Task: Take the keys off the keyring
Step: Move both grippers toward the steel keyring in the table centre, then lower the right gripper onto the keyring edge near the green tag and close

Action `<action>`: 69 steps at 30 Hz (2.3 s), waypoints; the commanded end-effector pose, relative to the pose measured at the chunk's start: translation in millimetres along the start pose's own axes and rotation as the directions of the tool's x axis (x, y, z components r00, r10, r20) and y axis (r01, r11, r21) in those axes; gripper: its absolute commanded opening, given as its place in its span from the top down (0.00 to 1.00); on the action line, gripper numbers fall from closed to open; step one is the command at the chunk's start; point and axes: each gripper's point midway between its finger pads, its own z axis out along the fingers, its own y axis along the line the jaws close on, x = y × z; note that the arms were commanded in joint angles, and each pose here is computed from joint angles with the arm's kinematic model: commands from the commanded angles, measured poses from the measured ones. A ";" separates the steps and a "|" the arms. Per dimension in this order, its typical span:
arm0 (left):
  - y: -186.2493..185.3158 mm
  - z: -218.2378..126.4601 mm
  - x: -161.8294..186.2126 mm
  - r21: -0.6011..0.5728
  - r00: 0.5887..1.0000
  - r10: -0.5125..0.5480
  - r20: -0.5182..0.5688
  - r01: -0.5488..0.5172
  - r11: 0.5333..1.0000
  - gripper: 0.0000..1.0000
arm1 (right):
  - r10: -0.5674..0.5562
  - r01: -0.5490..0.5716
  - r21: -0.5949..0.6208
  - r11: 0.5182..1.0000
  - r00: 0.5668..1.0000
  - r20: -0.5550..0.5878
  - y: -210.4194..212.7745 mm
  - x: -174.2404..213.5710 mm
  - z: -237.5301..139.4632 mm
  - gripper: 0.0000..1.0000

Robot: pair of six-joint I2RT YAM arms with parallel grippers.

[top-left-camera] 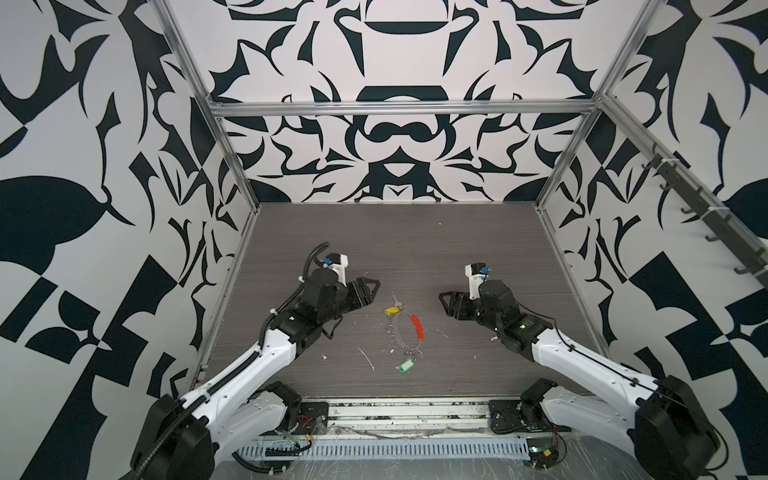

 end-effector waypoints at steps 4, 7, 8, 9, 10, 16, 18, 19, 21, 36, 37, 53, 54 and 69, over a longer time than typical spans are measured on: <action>-6.3 31.6 27.5 -0.141 0.971 0.202 -0.130 -0.220 0.965 0.45 | -0.071 0.069 0.078 0.995 0.997 0.018 -1.5 2.6 4.7 0.30; -2.8 51.2 39.7 -0.169 0.953 0.232 -0.194 -0.265 0.949 0.48 | -0.073 0.072 0.068 0.995 0.997 0.017 1.4 7.8 4.3 0.31; -3.5 56.2 43.3 -0.170 0.947 0.243 -0.210 -0.280 0.945 0.48 | -0.073 0.072 0.066 0.995 0.997 0.017 1.7 9.6 3.6 0.31; -3.9 59.5 46.2 -0.169 0.941 0.253 -0.222 -0.293 0.941 0.48 | -0.073 0.072 0.066 0.995 0.997 0.015 1.5 11.4 3.2 0.31; -3.3 63.1 49.0 -0.174 0.936 0.263 -0.235 -0.307 0.936 0.48 | -0.071 0.070 0.066 0.995 0.997 0.014 1.3 12.9 2.4 0.31; -7.3 68.8 65.5 -0.164 0.914 0.293 -0.282 -0.346 0.924 0.51 | -0.058 0.058 0.050 0.997 0.998 -0.012 -0.9 32.7 -0.1 0.32; -11.8 65.7 76.7 -0.154 0.894 0.328 -0.304 -0.386 0.909 0.52 | -0.049 0.050 0.050 0.997 0.999 -0.021 -4.2 39.9 -1.2 0.33; -13.6 64.2 83.8 -0.149 0.882 0.344 -0.321 -0.406 0.902 0.52 | -0.044 0.045 0.051 0.998 0.999 -0.025 -5.4 43.1 -2.1 0.32; -14.6 60.4 97.7 -0.142 0.860 0.362 -0.359 -0.434 0.890 0.51 | -0.036 0.037 0.031 0.999 0.999 -0.040 -3.8 48.7 -3.8 0.33; -12.3 11.0 97.8 -0.159 0.917 0.311 -0.248 -0.355 0.921 0.31 | -0.325 0.328 0.008 0.945 0.940 -0.105 43.3 98.7 -12.9 0.29; -12.3 7.9 94.5 -0.160 0.923 0.309 -0.229 -0.349 0.923 0.30 | -0.354 0.357 0.018 0.934 0.930 -0.103 47.0 101.5 -11.8 0.28; -0.5 -2.0 92.8 -0.192 0.923 0.320 -0.216 -0.361 0.913 0.25 | -0.515 0.525 0.006 0.851 0.835 -0.193 77.3 141.1 11.2 0.34; -0.3 -1.9 92.8 -0.191 0.923 0.319 -0.216 -0.360 0.913 0.25 | -0.515 0.525 0.003 0.851 0.835 -0.195 77.6 142.0 11.3 0.35; 4.5 0.5 95.8 -0.200 0.920 0.321 -0.225 -0.366 0.909 0.25 | -0.552 0.565 -0.006 0.825 0.803 -0.225 81.1 157.1 20.7 0.41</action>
